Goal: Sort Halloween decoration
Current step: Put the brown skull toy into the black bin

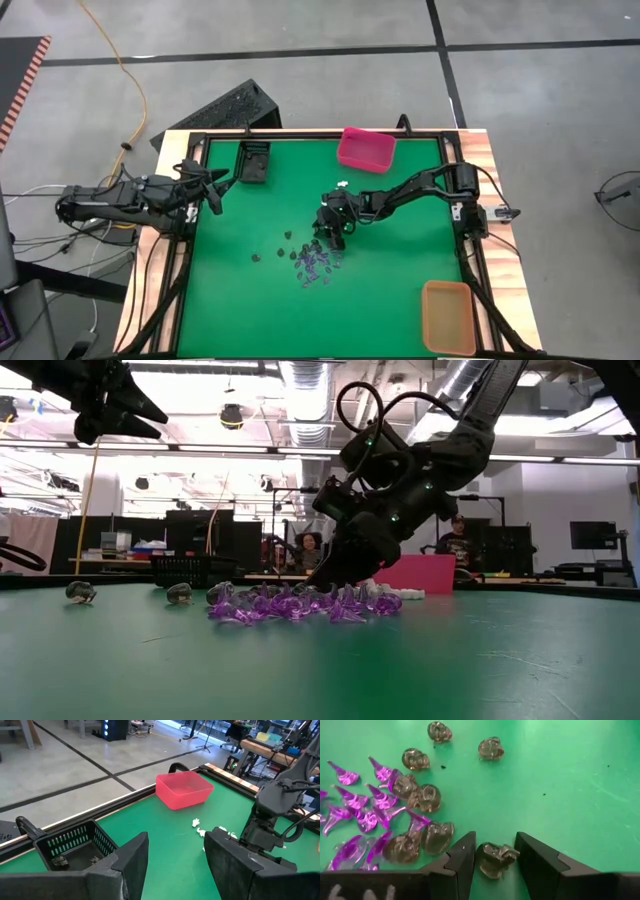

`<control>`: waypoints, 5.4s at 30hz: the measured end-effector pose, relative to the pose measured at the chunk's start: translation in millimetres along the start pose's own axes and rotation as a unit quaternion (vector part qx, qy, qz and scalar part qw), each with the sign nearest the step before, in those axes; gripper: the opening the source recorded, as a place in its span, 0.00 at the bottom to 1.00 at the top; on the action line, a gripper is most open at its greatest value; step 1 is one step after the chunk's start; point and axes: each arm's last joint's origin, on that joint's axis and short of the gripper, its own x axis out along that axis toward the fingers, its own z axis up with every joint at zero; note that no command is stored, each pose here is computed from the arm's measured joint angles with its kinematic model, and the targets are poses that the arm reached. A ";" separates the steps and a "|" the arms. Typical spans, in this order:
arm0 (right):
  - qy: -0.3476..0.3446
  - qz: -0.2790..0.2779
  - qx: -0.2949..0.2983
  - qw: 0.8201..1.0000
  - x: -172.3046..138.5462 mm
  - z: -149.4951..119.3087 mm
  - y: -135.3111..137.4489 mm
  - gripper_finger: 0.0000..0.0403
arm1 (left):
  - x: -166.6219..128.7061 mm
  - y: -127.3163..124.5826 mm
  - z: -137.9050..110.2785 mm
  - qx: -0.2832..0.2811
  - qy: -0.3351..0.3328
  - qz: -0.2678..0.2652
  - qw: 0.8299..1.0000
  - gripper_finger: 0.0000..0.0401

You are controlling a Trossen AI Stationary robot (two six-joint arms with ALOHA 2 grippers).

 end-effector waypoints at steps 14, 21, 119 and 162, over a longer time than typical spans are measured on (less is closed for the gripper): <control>0.012 -0.010 0.016 1.000 -0.3 -2.3 -0.7 0.33 | 0.0 0.0 0.0 0.003 0.000 0.000 1.000 0.46; 0.005 -0.014 0.024 1.000 -9.7 5.7 -3.0 0.26 | 0.0 0.0 0.0 0.003 0.000 0.000 1.000 0.46; 0.085 0.147 0.082 0.982 -126.1 120.0 -126.2 0.09 | -0.2 1.5 -1.6 0.033 0.005 0.012 0.999 0.46; -0.153 0.052 -0.156 0.974 10.0 75.7 -12.7 0.60 | -0.5 5.0 -9.6 0.017 0.041 0.024 0.999 0.46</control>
